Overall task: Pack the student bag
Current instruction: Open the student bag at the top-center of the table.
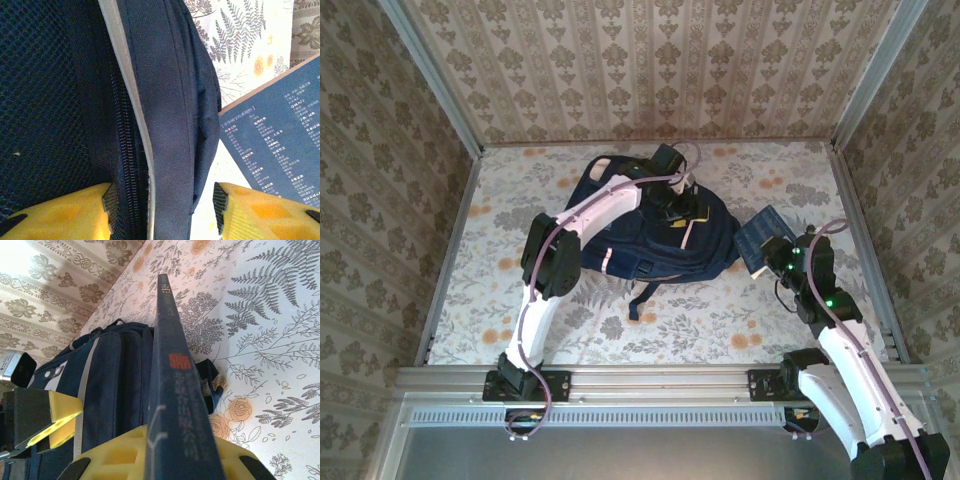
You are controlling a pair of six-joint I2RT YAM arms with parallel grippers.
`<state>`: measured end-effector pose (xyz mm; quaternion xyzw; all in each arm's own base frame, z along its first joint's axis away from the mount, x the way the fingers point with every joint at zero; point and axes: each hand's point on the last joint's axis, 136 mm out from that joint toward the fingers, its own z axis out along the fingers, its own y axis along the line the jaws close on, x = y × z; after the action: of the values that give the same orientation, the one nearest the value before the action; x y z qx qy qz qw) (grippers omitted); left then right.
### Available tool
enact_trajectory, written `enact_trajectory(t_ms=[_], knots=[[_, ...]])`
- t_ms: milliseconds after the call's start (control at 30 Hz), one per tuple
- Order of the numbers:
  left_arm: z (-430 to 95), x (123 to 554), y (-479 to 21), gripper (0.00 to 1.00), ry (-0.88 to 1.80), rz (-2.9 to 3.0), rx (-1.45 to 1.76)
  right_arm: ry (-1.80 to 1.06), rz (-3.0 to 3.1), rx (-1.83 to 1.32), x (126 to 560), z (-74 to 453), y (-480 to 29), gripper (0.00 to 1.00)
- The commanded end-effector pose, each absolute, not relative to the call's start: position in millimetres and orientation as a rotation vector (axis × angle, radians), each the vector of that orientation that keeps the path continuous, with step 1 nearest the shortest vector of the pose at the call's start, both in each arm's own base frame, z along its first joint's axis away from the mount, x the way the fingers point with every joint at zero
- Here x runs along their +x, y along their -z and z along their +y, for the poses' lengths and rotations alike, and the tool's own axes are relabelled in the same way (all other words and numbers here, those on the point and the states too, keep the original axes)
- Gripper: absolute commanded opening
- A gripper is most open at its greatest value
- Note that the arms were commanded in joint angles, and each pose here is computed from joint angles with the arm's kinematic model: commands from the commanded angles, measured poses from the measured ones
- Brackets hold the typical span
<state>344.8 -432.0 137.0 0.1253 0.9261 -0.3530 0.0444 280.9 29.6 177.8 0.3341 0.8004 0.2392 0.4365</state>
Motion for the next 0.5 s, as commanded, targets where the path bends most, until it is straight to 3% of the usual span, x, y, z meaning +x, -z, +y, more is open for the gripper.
enact_trajectory(t_ms=[0, 467], knots=[[-435, 339, -132, 0.49, 1.033, 2.844, 0.456, -0.659, 1.947, 0.797, 290, 36, -192, 0.0], [-442, 346, -112, 0.31, 0.85, 2.826, 0.599, -0.676, 1.943, 0.794, 281, 37, -201, 0.0]])
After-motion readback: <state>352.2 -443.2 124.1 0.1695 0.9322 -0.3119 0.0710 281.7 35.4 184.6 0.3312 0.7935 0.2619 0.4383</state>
